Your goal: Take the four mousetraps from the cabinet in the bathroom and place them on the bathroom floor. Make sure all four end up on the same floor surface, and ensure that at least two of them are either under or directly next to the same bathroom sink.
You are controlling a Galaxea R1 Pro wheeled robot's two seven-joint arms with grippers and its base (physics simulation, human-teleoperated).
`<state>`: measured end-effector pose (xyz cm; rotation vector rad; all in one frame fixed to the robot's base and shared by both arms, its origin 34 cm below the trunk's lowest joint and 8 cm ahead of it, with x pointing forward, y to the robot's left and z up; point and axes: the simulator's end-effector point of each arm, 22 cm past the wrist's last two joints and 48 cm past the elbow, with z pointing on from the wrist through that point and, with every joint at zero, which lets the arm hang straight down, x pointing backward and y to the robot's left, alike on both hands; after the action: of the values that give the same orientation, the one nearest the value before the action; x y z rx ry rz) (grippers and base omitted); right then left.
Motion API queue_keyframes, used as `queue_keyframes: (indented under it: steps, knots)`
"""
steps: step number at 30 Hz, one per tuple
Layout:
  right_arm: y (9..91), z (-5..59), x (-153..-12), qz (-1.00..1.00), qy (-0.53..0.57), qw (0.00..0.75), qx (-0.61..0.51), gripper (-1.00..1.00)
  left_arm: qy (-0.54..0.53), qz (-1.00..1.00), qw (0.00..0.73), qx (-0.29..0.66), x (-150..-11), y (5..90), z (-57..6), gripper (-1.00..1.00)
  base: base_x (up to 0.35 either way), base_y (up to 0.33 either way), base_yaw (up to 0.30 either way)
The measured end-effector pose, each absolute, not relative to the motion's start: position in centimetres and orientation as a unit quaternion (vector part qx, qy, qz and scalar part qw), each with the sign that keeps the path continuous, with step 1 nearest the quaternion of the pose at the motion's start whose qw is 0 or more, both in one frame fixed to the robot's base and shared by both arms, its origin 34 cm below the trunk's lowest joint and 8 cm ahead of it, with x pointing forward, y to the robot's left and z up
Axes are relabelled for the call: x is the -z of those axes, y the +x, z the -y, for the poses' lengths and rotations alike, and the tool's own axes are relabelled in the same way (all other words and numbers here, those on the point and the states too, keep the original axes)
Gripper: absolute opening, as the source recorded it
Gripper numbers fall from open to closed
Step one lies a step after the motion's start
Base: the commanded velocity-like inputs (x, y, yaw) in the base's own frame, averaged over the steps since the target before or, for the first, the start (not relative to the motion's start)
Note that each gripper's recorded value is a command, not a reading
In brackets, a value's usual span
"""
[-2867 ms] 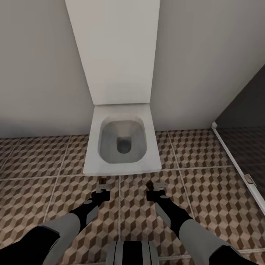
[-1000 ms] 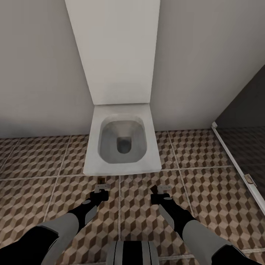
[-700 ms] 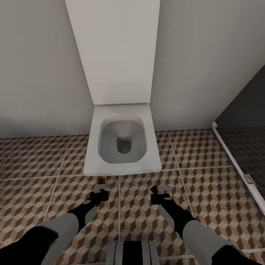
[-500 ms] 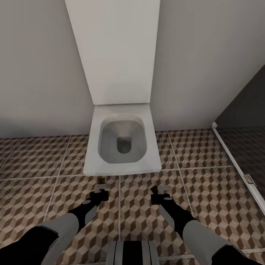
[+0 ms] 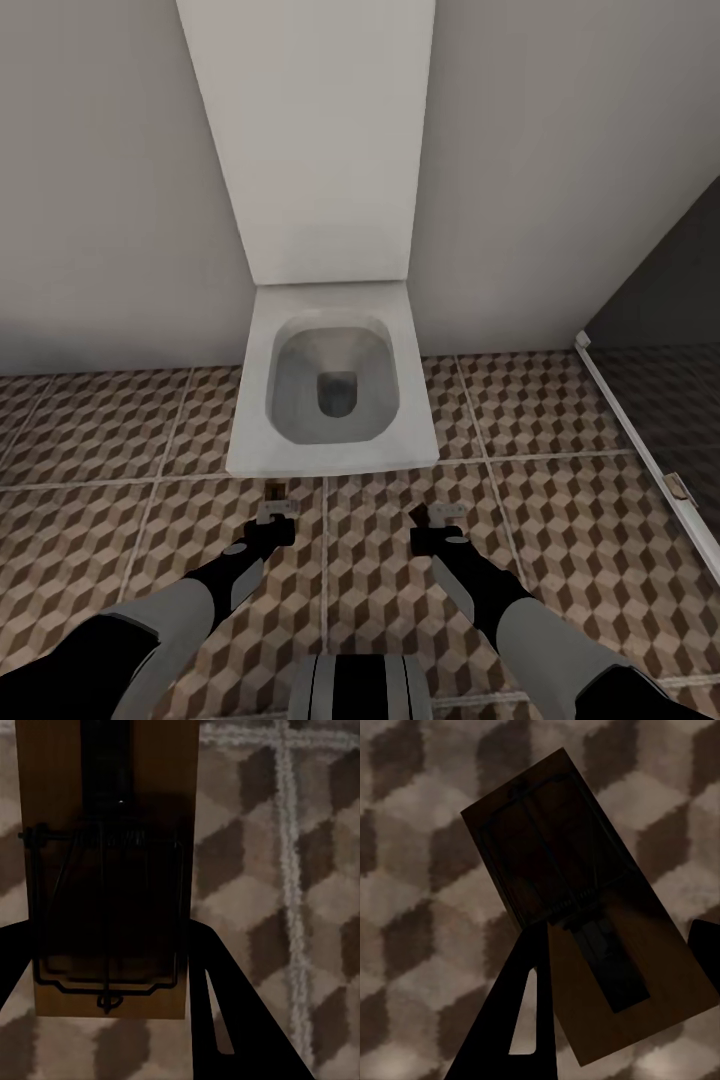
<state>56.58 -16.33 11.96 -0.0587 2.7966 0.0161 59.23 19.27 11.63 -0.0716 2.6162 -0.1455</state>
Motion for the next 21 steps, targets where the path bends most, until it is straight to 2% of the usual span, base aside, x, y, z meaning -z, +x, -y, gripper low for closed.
queue_keyframes:
  steps: [21]
  knots:
    - [56.6, 16.26, -11.97, -0.985, -0.02, 0.172, -0.006, -1.0, -0.026, -0.964, 0.257, 0.054, -11.64, 59.25, -19.27, -1.0, 0.0, 0.0, 0.0]
